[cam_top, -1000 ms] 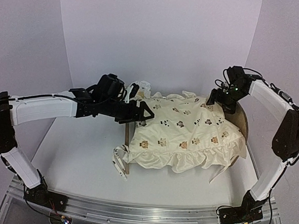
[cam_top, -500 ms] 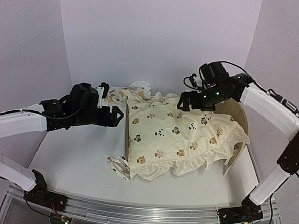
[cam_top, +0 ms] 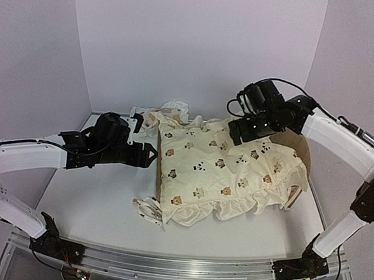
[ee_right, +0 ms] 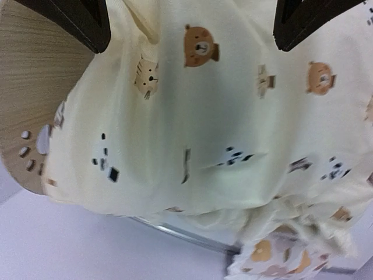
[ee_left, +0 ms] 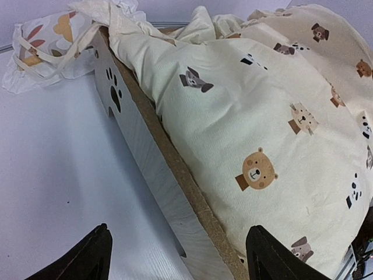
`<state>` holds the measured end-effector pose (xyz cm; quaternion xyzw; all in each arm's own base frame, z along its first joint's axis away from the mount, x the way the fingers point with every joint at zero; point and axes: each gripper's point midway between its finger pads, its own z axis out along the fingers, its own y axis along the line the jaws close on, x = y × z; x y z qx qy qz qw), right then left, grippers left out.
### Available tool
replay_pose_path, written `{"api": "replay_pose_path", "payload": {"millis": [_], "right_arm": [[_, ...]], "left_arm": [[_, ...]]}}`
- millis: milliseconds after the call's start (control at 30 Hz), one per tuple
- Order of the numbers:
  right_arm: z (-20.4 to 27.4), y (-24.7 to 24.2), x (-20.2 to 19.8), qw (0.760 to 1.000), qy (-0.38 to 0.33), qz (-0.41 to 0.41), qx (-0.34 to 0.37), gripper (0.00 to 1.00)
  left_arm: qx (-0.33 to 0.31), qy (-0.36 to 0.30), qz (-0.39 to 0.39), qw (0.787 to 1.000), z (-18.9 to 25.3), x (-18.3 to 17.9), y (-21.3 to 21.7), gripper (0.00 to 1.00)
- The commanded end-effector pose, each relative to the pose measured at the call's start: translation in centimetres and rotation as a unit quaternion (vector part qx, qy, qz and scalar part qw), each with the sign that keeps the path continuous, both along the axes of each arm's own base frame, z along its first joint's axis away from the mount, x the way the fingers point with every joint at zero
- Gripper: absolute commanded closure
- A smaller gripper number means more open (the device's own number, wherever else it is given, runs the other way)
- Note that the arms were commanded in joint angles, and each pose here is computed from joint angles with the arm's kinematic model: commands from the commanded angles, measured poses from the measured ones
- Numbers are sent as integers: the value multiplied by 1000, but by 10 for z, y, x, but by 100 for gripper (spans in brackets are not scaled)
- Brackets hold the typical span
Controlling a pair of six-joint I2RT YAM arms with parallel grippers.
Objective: Set up the pet bed
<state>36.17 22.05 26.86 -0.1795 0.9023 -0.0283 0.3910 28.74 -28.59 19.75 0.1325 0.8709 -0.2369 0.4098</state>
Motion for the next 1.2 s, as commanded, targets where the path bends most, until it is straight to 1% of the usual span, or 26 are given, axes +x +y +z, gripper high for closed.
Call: {"api": "replay_pose_path", "payload": {"millis": [0, 67, 167, 233, 300, 400, 500, 567, 667, 767, 833, 933, 1000, 1167], "right_arm": [[51, -76, 22, 992, -65, -109, -1, 2], [54, -86, 16, 990, -70, -123, 4, 2], [49, -77, 5, 991, -51, -114, 53, 2], [34, -53, -6, 992, -6, -72, 102, 2], [19, -25, -17, 991, 37, -25, 127, 2], [-5, 11, -32, 989, 80, 29, 121, 2], [-27, 23, -42, 986, 112, 43, 116, 3], [-37, 29, -47, 983, 128, 50, 125, 5], [-44, 43, -59, 977, 147, 71, 136, 9], [-40, 69, -76, 970, 159, 114, 144, 10], [-37, 95, -95, 966, 158, 157, 132, 10], [-36, 124, -121, 966, 133, 202, 90, 10], [-44, 141, -135, 963, 132, 225, 69, 10], [-61, 161, -155, 965, 104, 242, 7, 10]], "left_arm": [[-30, -9, -23, 999, 10, 5, -19, 20], [-29, -8, -22, 999, 8, 6, -19, 20], [-30, -10, -20, 999, 10, 7, -20, 21], [-32, -11, -23, 999, 11, 8, -22, 22], [-34, -11, -27, 999, 12, 9, -26, 23], [-34, -10, -35, 999, 14, 12, -33, 27], [-36, -11, -46, 998, 18, 15, -41, 32], [-36, -15, -51, 998, 23, 17, -45, 33], [-27, -20, -52, 998, 25, 20, -47, 34], [-15, -25, -50, 998, 24, 23, -45, 34], [-3, -26, -40, 999, 20, 25, -41, 34], [8, -26, -22, 999, 17, 26, -32, 34], [9, -28, -14, 999, 17, 24, -26, 34], [10, -36, 7, 999, 23, 19, -10, 35]]}}
